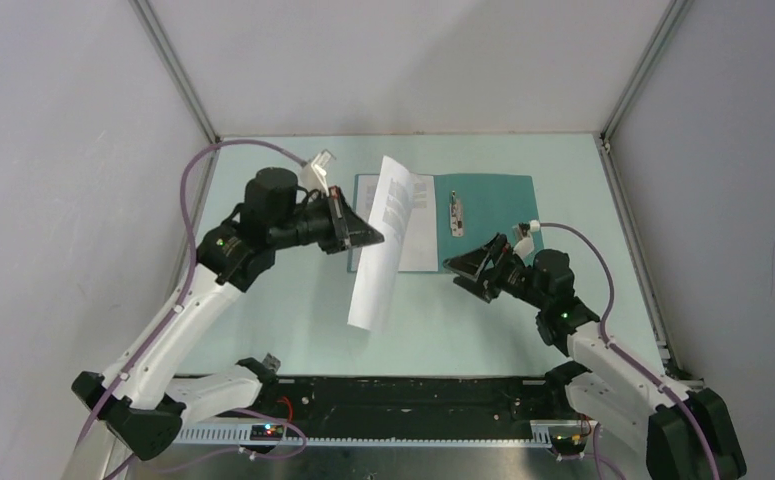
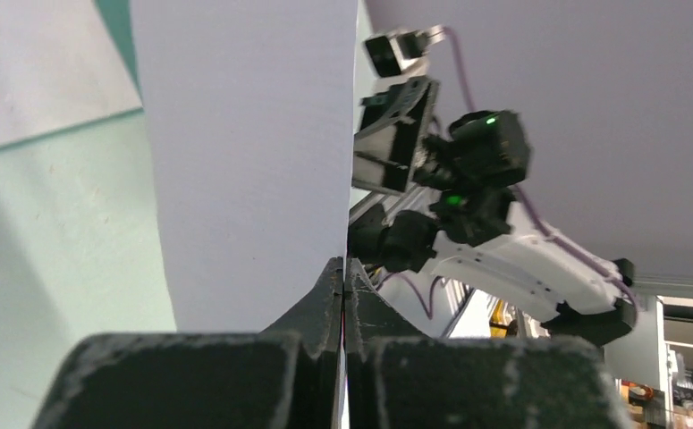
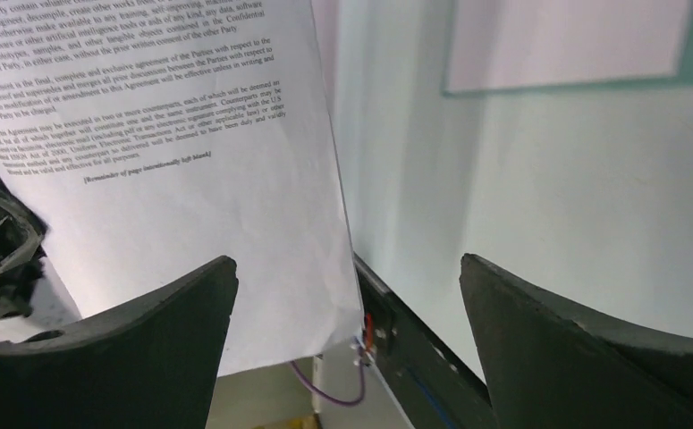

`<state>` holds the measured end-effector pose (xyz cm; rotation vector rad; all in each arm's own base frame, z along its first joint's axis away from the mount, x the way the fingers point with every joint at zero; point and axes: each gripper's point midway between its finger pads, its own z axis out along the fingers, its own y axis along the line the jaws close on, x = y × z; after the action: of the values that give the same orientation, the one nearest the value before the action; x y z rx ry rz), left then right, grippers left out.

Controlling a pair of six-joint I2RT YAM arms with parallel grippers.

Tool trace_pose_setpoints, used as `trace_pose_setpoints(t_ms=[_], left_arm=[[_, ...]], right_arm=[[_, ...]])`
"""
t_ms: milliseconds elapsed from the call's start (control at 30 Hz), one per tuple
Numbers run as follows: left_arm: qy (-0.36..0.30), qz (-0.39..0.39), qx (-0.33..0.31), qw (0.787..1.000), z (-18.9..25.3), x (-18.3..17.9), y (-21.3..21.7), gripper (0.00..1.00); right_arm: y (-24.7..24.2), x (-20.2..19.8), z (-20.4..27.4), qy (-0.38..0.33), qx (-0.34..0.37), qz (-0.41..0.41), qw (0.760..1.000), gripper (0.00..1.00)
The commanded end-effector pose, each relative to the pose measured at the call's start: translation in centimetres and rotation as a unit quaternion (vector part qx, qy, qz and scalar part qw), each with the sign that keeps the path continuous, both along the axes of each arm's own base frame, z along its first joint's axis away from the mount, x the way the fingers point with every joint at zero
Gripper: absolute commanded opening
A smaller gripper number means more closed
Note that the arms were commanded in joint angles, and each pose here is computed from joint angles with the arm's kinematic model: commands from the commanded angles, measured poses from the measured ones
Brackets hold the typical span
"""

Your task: Put the files into the folder

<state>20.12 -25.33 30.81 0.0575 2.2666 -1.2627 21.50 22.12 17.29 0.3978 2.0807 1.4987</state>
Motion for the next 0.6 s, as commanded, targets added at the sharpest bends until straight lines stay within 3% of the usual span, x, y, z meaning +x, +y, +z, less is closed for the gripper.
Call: trace_pose_setpoints(t_ms=[0,233,567], left_arm=[[-0.064,-0.027,-0.039,0.997,6.1,-0.2,-0.8,0.0],[-0.079,-0.035,-0.135,0.987,13.8,-0.9,-2.0,0.0],[-0.068,-0.063,-0.193,0.977,16.1,-1.9,-2.8,0.0]], right_arm=[[0.7,1.2,9.4,-0.146,0.144,0.001,0.979,0.99],[-0.5,2.6,14.8,-0.215,0.226,-0.052,0.949,0.99],[2.4,2.9,19.5,-0.255,0.275,-0.019,0.927,1.0]])
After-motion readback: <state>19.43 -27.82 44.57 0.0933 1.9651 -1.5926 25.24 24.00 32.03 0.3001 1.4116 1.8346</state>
